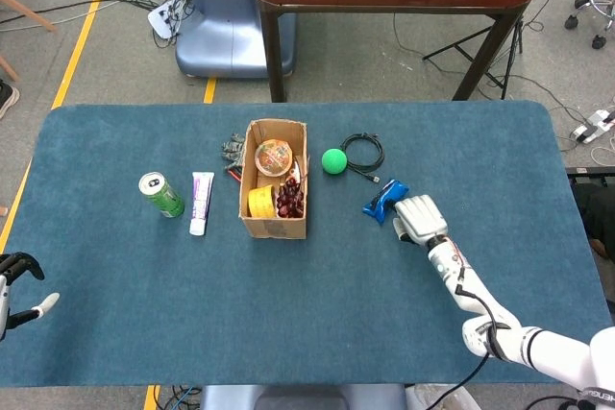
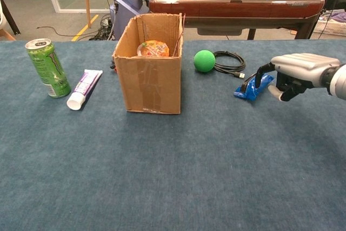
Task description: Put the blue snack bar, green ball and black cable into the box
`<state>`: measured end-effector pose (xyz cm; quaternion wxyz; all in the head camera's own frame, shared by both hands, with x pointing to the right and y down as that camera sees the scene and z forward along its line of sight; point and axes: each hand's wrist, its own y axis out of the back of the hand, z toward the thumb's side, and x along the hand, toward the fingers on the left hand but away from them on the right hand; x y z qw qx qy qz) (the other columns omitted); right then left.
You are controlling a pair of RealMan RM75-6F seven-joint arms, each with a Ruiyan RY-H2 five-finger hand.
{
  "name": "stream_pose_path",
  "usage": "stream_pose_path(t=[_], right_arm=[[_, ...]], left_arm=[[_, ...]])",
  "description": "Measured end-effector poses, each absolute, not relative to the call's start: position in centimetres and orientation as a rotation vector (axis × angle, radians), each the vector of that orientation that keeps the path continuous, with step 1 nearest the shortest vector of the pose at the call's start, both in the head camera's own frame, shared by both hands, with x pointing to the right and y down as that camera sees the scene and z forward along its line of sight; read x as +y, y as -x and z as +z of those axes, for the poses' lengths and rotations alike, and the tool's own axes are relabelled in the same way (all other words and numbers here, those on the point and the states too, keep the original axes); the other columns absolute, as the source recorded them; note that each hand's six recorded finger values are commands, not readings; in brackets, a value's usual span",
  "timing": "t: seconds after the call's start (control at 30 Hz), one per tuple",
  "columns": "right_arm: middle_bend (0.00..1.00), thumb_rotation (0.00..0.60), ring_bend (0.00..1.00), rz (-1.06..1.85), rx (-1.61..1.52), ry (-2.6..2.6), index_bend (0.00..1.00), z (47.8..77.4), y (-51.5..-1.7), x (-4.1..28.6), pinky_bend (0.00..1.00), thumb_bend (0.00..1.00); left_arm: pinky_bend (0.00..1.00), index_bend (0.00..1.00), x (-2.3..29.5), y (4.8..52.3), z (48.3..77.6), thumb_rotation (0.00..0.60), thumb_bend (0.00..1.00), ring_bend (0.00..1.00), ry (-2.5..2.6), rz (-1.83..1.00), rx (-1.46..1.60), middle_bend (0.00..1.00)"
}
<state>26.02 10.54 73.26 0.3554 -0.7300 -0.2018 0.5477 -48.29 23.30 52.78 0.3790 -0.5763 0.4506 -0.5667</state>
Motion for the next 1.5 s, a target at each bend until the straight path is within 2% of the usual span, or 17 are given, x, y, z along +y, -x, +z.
stream_pose_path(t=[0.13,0.2,0.27,0.3,0.4,0.47,0.57,0.67,0.77,1.03,1.3,1.5], right_arm=[[0.98,0.6,0.85,1.323,-0.573,1.863,0.44,71.2,-26.0,10.0,0.92,0.64],[0.89,0.6,0.75,1.28,-0.593,1.845,0.45,70.2,-26.1,9.6,0.84,0.57],[0.73,0.6,0.61,1.248,-0.599,1.816,0.45,69.1,-26.4,9.0,0.72,0.44],[0.68,0.6,0.57,1.244,-0.596,1.803,0.45,68.9,-26.5,8.8,0.68,0.38],[0.49,0.6,0.4,1.243,-0.571,1.76,0.45,68.5,-26.6,8.3,0.5,0.11],[0.38,0.6,0.29,1.253,-0.542,1.721,0.45,68.5,-26.7,7.9,0.4,0.02],[0.24,0.6,0.15,1.279,-0.486,1.661,0.45,68.8,-26.8,7.3,0.25,0.0],[0.15,0.6,0.05,1.31,-0.427,1.603,0.44,69.5,-26.9,6.6,0.16,0.0],[0.1,0.6,0.0,1.335,-0.389,1.57,0.43,70.4,-26.7,5.8,0.12,0.0],[0.07,0.6,0.0,1.375,-0.326,1.539,0.4,73.1,-25.4,4.5,0.1,0.0],[0.05,0.6,0.0,1.406,-0.238,1.531,0.27,75.6,-23.6,4.8,0.07,0.0],[0.05,0.6,0.0,1.412,-0.197,1.534,0.27,76.8,-22.5,5.4,0.07,0.0]], left_arm=[[0.68,0.57,23.3,48.2,52.9,0.6,0.08,0.37,1.476,-1.45,1.147,0.46],[0.68,0.57,23.3,48.2,52.9,0.6,0.08,0.37,1.476,-1.451,1.146,0.46],[0.68,0.57,23.3,48.2,53.0,0.6,0.08,0.37,1.477,-1.453,1.143,0.46],[0.68,0.57,23.3,48.2,53.1,0.6,0.08,0.37,1.478,-1.454,1.142,0.46],[0.68,0.57,23.3,48.2,53.2,0.6,0.08,0.37,1.479,-1.458,1.139,0.46],[0.68,0.57,23.3,48.3,53.2,0.6,0.08,0.37,1.479,-1.459,1.141,0.46],[0.68,0.57,23.3,48.4,53.2,0.6,0.08,0.37,1.478,-1.461,1.143,0.46],[0.68,0.57,23.2,48.4,53.2,0.6,0.08,0.37,1.478,-1.465,1.144,0.46],[0.68,0.57,23.2,48.5,53.3,0.6,0.08,0.37,1.48,-1.467,1.143,0.46],[0.68,0.57,23.3,48.6,53.2,0.6,0.08,0.37,1.48,-1.468,1.151,0.46],[0.68,0.57,23.3,48.6,53.0,0.6,0.08,0.37,1.482,-1.462,1.155,0.46],[0.68,0.57,23.3,48.6,53.0,0.6,0.08,0.37,1.484,-1.46,1.156,0.46]])
